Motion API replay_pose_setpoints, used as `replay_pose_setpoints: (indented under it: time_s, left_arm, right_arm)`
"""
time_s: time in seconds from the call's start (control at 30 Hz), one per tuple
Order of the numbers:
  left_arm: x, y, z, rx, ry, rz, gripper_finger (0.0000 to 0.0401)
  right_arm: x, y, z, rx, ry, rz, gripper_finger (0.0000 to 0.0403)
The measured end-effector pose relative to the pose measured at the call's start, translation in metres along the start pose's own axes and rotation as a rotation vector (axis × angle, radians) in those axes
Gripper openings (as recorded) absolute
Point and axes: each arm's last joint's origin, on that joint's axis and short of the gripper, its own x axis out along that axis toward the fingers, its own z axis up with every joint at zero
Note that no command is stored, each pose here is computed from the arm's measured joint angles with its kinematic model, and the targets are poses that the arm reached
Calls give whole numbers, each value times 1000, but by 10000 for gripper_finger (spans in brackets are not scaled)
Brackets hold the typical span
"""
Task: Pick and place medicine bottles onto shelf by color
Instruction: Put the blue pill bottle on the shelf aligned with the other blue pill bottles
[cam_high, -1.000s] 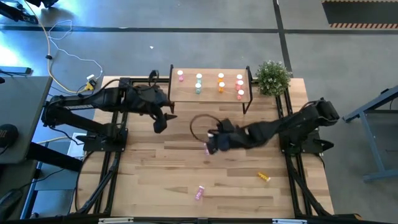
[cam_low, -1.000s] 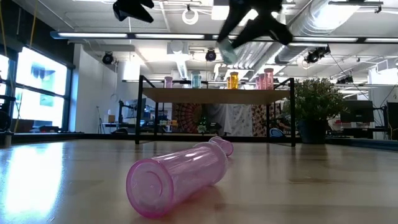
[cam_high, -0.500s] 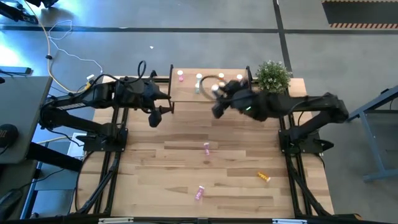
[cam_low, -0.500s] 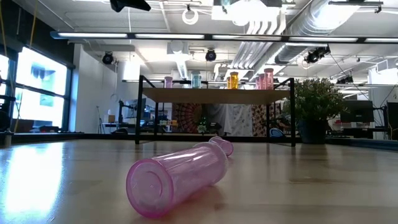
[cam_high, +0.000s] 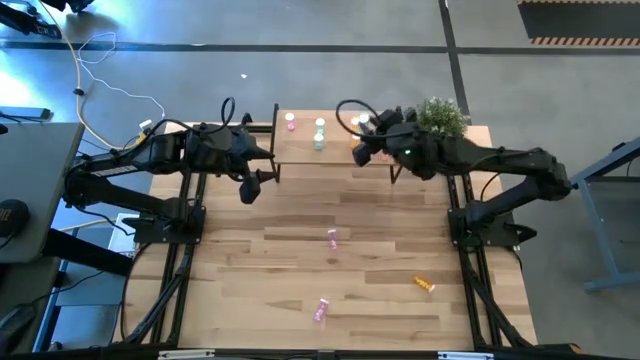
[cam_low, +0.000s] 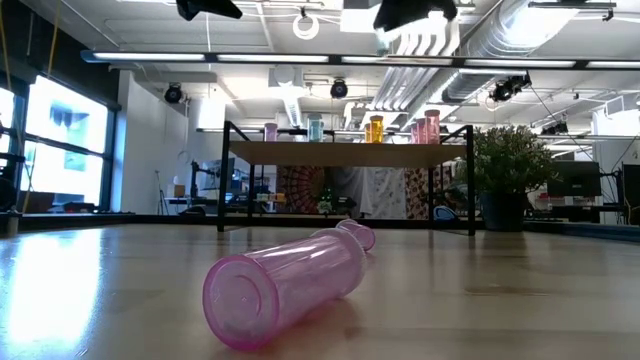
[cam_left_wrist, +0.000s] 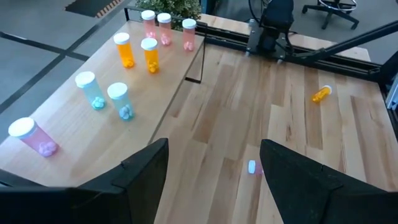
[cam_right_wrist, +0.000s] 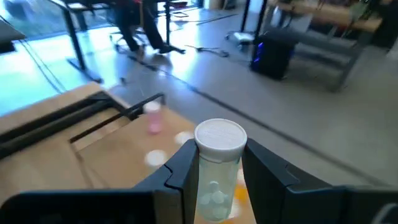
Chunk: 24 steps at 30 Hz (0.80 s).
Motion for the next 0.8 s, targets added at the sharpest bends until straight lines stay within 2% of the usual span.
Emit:
replay_pose_setpoints:
  time_s: [0.17, 0.4, 0.6, 0.7, 0.8]
  left_arm:
    - [0, 0, 0, 0, 1, 3, 245]
    - [0, 0, 0, 0, 3, 2, 245]
    - [0, 0, 0, 0, 4, -1, 245]
    - [0, 0, 0, -7, 4, 0, 245]
    - [0, 0, 0, -7, 4, 1, 245]
  right_arm:
    - [15, 5, -31, 108, -41, 139, 97]
    - [31, 14, -75, 137, -200, 325, 97]
    - [40, 17, -102, 64, -300, 365, 97]
    - [49, 20, -110, 20, -282, 412, 97]
    - [59, 25, -113, 2, -261, 412, 97]
